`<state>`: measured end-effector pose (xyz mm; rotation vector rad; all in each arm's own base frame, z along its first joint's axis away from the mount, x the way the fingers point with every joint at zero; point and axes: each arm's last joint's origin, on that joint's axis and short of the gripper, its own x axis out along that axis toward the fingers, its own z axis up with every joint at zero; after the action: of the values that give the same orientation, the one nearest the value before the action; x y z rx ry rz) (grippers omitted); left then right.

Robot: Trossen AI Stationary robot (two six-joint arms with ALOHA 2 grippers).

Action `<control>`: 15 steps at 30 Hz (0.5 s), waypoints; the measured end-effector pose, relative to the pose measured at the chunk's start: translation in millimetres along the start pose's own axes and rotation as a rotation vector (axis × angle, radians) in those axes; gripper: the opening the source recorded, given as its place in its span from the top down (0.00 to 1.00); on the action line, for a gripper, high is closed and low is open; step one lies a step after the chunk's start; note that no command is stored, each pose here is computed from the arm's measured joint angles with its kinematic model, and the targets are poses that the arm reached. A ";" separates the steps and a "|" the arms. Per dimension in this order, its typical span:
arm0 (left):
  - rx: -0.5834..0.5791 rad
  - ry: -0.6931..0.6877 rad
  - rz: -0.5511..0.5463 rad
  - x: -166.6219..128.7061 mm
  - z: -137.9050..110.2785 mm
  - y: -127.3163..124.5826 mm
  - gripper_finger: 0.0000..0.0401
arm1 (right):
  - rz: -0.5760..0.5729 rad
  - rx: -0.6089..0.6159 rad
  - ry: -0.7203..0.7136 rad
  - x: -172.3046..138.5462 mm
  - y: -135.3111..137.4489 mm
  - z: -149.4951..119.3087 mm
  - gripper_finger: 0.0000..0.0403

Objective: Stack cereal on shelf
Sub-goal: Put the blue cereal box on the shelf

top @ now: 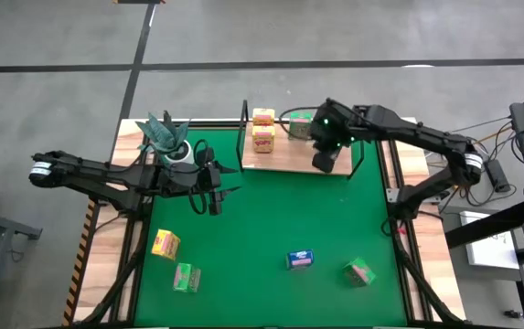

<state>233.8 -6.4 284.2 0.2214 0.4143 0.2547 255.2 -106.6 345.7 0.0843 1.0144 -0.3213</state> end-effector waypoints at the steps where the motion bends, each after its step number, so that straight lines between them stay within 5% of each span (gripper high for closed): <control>1: -0.001 0.002 0.000 0.0 -0.2 0.0 0.50 | 0.012 -0.022 -0.037 -2.1 7.8 2.4 0.98; 7: -0.023 0.015 -0.002 0.0 -1.5 -0.1 0.50 | 0.119 -0.163 -0.228 -3.9 62.7 8.9 0.98; 15: -0.043 0.032 -0.004 0.0 -3.2 -0.4 0.50 | 0.287 -0.285 -0.296 -0.8 135.9 -1.7 0.98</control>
<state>232.5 -6.3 281.3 0.1748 0.4403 0.2635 294.6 23.1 334.7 -0.0742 0.7329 0.0738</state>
